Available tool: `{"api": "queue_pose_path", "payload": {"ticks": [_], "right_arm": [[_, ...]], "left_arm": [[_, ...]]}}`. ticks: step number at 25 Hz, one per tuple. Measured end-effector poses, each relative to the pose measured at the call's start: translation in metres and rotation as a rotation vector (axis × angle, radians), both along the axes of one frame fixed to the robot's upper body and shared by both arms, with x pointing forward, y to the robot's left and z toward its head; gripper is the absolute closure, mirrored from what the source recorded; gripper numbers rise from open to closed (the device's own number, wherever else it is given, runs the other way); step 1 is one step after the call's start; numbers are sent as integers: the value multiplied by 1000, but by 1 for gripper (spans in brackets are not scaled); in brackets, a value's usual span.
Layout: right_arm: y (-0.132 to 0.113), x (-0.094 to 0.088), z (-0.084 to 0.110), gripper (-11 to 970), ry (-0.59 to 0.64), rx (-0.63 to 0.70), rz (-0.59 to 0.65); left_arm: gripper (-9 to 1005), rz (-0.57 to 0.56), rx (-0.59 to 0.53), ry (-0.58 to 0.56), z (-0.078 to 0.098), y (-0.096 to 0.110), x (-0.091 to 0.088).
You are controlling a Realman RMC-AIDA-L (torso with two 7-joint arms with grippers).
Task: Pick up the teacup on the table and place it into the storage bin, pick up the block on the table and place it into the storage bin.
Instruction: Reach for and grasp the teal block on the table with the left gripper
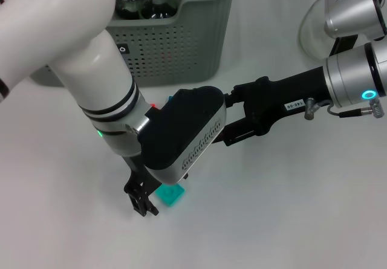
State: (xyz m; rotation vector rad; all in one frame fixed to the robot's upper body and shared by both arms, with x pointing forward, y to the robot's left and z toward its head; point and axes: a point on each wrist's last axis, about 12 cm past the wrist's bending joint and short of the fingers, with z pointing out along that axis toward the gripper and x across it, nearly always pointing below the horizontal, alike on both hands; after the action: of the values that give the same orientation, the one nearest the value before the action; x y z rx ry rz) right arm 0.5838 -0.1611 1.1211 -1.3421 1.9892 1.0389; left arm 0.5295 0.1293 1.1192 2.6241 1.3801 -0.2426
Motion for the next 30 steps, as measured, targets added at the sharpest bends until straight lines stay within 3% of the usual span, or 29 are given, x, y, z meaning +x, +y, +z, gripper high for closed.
{"api": "queue_pose_path", "payload": {"ticks": [19, 21, 30], "right_arm": [[3, -1, -3, 34, -46, -26, 41], [3, -1, -4, 34, -46, -26, 40], [1, 0, -3, 34, -42, -23, 30]], "left_arm": [[154, 1, 9, 0, -7, -7, 3], [324, 3, 11, -6, -9, -8, 4], [492, 13, 16, -8, -9, -7, 6]]}}
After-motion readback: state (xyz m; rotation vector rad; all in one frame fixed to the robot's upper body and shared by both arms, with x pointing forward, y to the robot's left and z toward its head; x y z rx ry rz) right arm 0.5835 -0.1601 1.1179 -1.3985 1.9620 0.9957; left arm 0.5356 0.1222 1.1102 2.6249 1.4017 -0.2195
